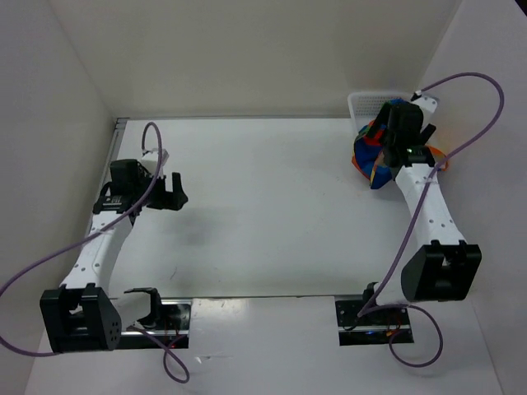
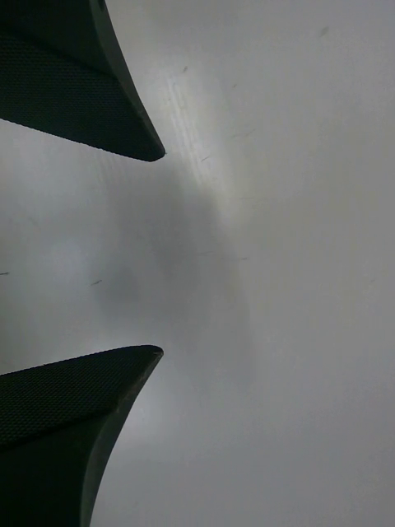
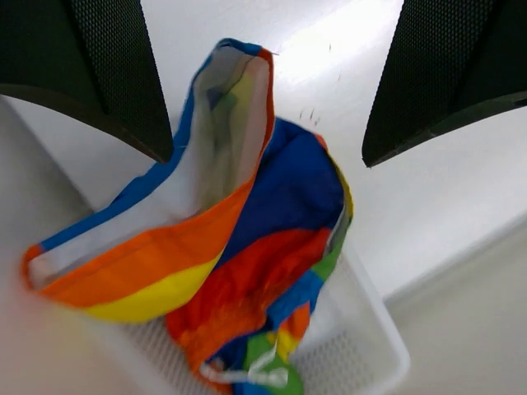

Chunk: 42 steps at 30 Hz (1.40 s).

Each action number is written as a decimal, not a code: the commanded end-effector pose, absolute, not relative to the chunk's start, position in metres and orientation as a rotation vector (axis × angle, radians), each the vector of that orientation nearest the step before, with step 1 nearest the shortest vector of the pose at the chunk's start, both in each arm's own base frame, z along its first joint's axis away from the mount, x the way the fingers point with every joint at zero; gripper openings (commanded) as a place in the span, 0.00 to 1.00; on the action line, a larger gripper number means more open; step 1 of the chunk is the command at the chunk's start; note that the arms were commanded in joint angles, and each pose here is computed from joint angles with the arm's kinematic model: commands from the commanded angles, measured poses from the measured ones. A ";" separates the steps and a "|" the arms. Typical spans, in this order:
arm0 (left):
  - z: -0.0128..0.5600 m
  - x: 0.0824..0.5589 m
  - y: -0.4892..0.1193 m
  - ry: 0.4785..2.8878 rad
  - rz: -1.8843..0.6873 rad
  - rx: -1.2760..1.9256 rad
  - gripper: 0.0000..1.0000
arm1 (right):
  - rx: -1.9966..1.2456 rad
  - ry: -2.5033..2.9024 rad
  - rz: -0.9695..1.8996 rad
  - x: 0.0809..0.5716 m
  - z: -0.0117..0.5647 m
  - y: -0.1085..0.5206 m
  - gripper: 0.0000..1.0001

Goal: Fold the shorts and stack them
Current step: Grab the shorts from the pile, then move the shorts to the center of the board

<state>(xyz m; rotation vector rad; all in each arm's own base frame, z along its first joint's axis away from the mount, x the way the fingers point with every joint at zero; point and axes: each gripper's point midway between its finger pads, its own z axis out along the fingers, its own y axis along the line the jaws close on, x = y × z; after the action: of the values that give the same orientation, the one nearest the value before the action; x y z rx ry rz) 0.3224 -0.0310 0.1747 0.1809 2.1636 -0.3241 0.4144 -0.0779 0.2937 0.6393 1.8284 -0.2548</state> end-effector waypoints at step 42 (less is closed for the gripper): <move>0.240 0.352 -0.013 2.072 -0.031 0.132 0.99 | -0.373 1.726 0.514 0.373 0.403 0.363 0.67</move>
<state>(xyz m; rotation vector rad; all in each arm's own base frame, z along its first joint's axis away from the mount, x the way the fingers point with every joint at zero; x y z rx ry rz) 0.3442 -0.0324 0.2058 0.1911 2.1761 -0.1389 0.3793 0.2837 0.5075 -0.0787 1.4821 0.4034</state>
